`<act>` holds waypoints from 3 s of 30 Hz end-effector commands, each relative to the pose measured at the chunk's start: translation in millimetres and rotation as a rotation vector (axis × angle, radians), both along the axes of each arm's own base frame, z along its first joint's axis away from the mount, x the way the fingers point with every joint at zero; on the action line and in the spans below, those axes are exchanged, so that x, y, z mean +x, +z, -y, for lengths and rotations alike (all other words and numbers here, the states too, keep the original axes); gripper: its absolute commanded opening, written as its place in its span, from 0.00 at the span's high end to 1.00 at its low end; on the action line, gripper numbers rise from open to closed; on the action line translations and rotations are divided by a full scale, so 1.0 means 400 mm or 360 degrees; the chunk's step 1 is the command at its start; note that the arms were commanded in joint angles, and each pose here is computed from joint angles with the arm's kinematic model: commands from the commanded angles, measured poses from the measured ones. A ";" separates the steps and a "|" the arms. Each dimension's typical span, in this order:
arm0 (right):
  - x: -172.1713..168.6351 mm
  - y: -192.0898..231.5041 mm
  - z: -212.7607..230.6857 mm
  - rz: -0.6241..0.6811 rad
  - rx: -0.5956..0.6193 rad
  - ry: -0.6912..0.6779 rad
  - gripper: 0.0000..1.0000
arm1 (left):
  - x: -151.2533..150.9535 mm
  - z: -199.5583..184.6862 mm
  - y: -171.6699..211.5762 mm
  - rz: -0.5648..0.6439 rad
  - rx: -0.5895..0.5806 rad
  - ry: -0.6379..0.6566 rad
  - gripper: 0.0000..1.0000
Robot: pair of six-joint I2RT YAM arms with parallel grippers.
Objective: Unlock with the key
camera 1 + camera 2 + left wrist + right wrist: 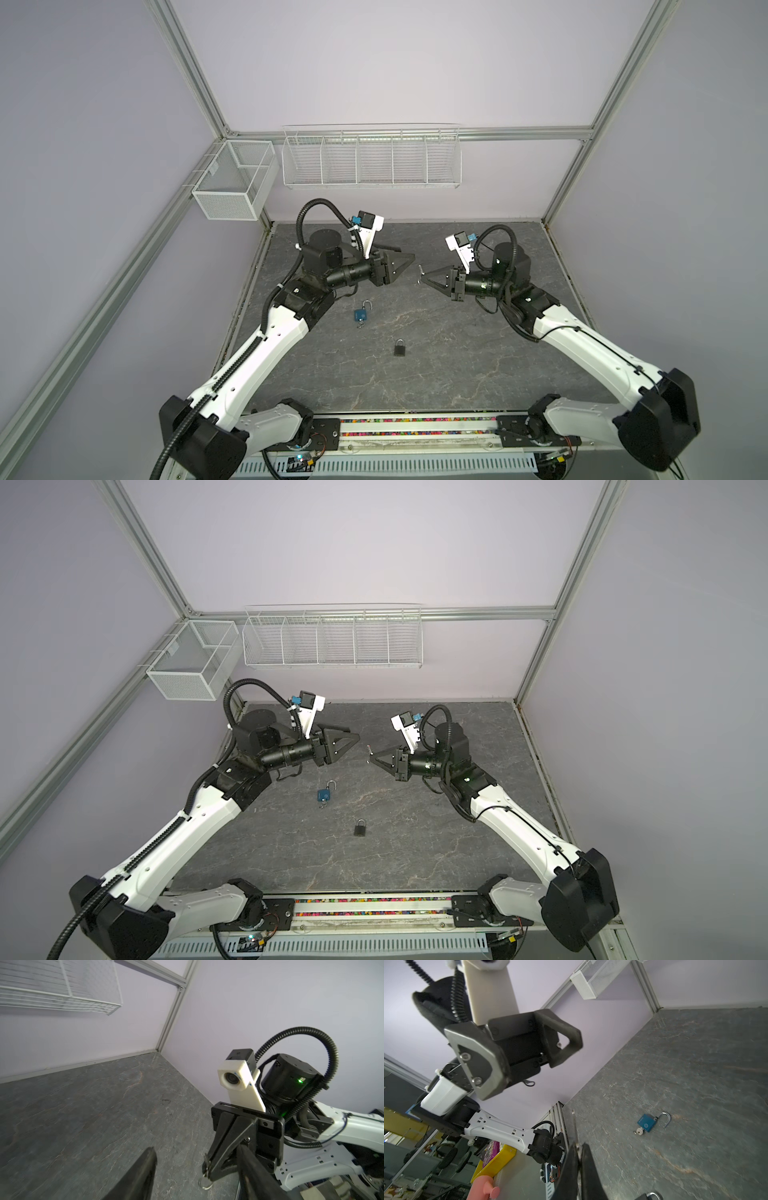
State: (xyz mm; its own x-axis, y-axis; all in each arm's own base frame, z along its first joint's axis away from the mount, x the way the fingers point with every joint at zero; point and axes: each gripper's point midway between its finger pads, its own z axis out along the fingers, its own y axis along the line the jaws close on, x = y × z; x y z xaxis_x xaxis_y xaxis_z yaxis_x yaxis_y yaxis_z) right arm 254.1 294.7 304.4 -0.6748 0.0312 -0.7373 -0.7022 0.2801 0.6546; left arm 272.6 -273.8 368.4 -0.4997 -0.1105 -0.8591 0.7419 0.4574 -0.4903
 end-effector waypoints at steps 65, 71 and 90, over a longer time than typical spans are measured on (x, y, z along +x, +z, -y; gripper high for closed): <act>-0.015 -0.470 0.111 -0.0803 -0.0576 -0.0414 0.93 | -0.228 -0.015 -0.931 -0.1179 0.1660 0.0757 0.57; -0.013 -0.468 0.110 -0.0804 -0.0577 -0.0414 0.93 | -0.226 -0.028 -0.936 -0.1160 0.1696 0.0780 0.62; -0.027 -0.442 0.139 -0.0762 -0.0561 -0.0498 0.94 | -0.178 0.005 -0.841 -0.1038 0.1564 0.0825 1.00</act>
State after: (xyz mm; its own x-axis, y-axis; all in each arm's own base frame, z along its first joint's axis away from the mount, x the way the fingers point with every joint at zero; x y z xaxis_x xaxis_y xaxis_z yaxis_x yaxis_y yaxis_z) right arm 244.9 245.6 125.8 -0.9331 0.0673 -0.3532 -0.2207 0.6683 0.7104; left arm 197.0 -280.3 21.2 -0.9497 0.1298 -0.2849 0.1404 0.9900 -0.0169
